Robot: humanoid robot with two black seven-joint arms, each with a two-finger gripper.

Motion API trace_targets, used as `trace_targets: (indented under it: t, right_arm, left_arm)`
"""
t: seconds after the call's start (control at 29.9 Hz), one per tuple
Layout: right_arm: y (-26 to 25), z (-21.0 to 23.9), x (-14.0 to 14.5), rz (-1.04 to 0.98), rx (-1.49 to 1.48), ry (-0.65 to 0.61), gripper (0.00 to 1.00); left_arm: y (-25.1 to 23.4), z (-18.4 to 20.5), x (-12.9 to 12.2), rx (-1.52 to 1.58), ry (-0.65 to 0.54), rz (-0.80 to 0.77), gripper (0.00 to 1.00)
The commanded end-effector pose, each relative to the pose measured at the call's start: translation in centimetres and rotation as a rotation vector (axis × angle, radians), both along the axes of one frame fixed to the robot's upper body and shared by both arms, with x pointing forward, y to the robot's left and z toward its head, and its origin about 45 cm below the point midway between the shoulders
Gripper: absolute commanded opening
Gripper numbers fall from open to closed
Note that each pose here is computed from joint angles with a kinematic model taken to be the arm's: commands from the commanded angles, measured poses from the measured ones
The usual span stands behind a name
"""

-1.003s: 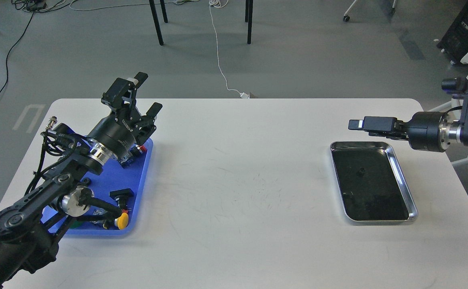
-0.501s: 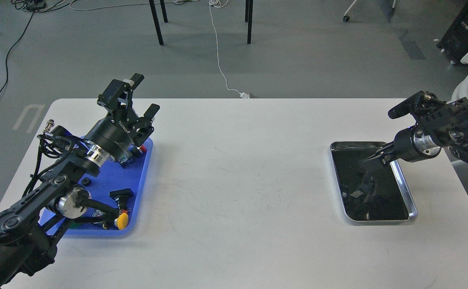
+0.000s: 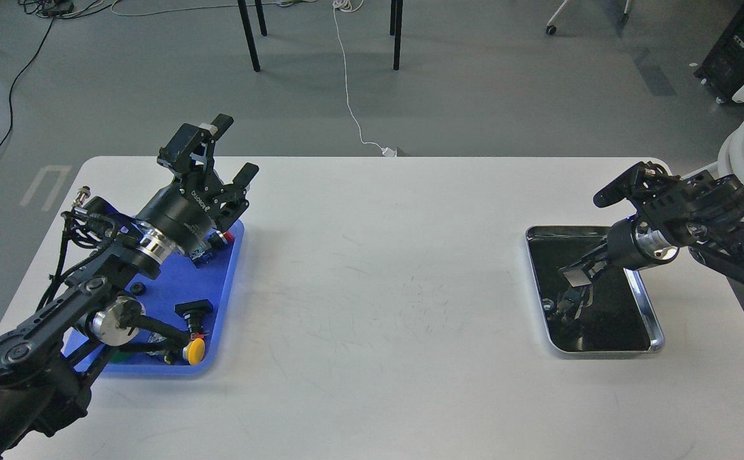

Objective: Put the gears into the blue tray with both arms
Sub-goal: 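Lower the right gripper into the metal tray and grasp another black part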

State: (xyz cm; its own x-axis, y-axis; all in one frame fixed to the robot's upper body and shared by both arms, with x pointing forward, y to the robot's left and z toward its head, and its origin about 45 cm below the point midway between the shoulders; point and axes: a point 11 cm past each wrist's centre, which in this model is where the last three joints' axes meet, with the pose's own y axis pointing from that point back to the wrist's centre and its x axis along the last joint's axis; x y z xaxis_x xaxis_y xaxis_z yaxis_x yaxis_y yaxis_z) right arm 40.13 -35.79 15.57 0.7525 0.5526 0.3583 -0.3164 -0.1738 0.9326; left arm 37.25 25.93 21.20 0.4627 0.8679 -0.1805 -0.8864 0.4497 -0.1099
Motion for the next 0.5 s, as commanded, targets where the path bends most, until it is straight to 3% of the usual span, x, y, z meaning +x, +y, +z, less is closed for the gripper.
trace_targets:
  t: [0.0,0.47]
  right_arm:
    - [0.02,-0.27,-0.13,0.0,0.001,0.004,0.69]
    - [0.67,-1.22,-0.29,0.006,0.007,0.012,0.55]
  left_arm:
    - [-0.06,-0.01,0.0,-0.002,0.0,0.0,0.98]
    - [-0.1,-0.02,0.0,-0.006,0.001,0.0,0.98]
